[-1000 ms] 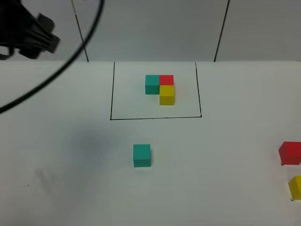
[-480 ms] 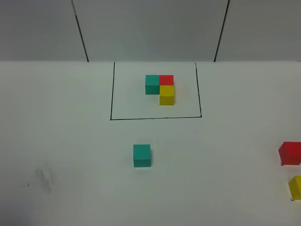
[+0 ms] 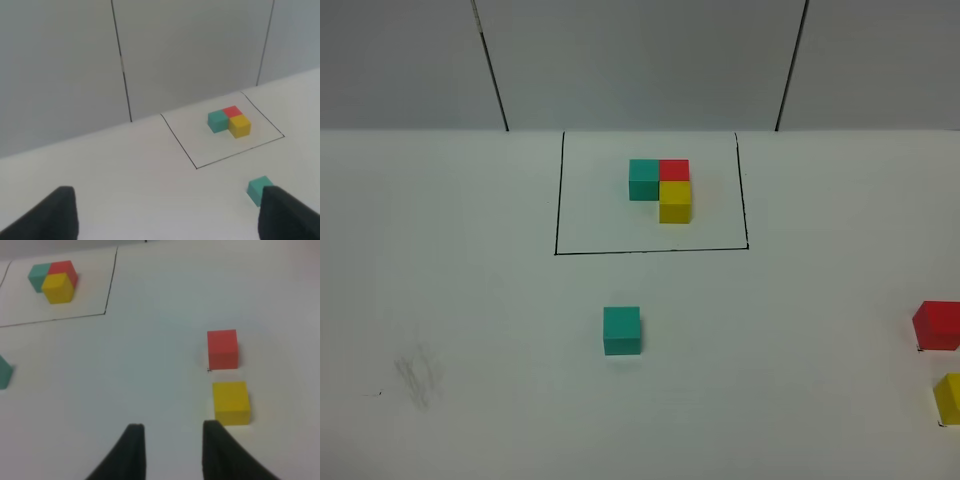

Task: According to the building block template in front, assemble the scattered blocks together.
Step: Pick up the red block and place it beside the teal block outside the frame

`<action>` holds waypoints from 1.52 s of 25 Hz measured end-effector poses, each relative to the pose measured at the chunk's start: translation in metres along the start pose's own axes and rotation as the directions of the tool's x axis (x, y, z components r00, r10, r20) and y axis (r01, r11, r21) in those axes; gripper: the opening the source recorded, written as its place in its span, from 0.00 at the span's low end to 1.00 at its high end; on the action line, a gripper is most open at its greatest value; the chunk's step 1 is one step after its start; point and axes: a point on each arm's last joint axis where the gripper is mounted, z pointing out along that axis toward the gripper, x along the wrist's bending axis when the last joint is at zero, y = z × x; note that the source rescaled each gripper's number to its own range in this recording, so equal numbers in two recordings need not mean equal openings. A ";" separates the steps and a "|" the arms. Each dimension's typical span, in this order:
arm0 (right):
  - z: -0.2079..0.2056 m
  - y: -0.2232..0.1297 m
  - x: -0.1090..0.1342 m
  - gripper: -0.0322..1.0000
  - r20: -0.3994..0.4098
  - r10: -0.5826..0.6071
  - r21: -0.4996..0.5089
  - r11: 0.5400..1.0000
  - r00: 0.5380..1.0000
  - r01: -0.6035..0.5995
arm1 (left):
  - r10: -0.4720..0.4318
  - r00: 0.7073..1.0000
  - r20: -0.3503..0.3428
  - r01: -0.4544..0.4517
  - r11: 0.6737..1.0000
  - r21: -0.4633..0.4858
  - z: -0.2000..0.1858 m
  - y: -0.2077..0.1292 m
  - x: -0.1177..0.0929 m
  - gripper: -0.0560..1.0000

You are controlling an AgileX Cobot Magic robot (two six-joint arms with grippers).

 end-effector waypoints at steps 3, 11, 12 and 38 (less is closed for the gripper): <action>0.000 0.000 0.000 0.03 0.000 0.000 0.000 1.000 1.000 0.000 | -0.001 1.000 0.020 0.000 1.000 0.030 0.000 -0.020 -0.013 0.61; 0.000 0.000 0.000 0.03 0.000 0.000 0.000 1.000 1.000 0.000 | -0.019 0.991 -0.131 0.033 0.994 0.106 0.009 -0.075 -0.041 0.59; 0.000 0.000 0.000 0.03 0.000 0.000 0.000 1.000 1.000 0.000 | -0.028 0.987 -0.159 0.047 0.992 0.119 0.012 -0.083 -0.043 0.59; 0.000 0.000 0.000 0.03 0.000 0.001 0.000 1.000 1.000 -0.001 | -0.234 0.935 -0.268 0.292 0.934 0.205 0.066 -0.170 -0.050 0.58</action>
